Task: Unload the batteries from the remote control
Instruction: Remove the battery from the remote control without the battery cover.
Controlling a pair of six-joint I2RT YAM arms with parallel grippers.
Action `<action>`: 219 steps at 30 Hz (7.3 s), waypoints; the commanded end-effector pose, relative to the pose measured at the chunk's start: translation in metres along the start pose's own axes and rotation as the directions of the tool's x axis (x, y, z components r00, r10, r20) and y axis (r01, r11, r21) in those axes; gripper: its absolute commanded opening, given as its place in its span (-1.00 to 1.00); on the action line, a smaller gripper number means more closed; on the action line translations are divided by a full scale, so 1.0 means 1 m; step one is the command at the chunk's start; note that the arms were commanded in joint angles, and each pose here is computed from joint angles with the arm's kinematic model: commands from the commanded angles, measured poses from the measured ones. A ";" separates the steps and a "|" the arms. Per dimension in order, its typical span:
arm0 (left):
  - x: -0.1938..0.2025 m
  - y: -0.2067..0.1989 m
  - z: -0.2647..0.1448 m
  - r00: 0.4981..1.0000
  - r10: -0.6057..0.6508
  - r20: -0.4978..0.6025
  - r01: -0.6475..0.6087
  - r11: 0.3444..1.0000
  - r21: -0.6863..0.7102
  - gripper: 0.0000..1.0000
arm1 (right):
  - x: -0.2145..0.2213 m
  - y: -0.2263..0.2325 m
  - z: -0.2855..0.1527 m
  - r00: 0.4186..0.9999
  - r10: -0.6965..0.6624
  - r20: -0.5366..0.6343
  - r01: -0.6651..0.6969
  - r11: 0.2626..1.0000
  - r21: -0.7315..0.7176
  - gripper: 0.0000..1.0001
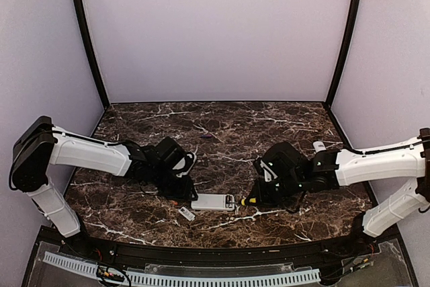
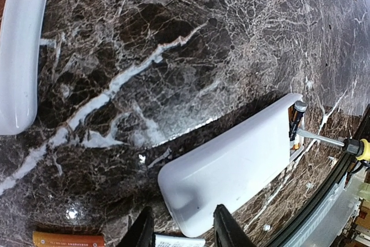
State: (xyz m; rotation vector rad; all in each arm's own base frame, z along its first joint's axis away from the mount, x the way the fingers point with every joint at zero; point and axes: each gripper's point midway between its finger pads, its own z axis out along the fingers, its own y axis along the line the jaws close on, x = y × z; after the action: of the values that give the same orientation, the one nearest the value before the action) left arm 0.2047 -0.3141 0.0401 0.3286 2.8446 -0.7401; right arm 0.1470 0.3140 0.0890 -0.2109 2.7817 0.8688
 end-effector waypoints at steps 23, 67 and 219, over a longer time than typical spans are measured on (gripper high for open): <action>0.017 0.009 0.016 0.998 -0.015 -0.053 0.016 1.000 0.004 -0.48 | -0.004 0.005 0.018 0.994 0.109 -0.003 -0.109 0.987 -0.117 -1.00; 0.016 0.008 0.017 0.999 -0.012 -0.052 0.013 1.000 0.008 -0.52 | -0.014 0.027 -0.011 0.992 0.121 0.022 -0.106 0.932 -0.346 -1.00; 0.008 -0.028 -0.002 0.993 0.097 -0.069 -0.085 0.984 0.159 0.01 | -0.055 0.038 0.016 0.995 -0.062 0.074 0.063 0.998 -0.003 -1.00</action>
State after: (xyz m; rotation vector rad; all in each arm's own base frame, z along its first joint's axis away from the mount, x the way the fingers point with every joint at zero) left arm 0.1984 -0.3411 0.0395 0.5119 2.8318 -0.9181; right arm 0.1791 0.3417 0.0884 -0.1974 2.7817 0.8180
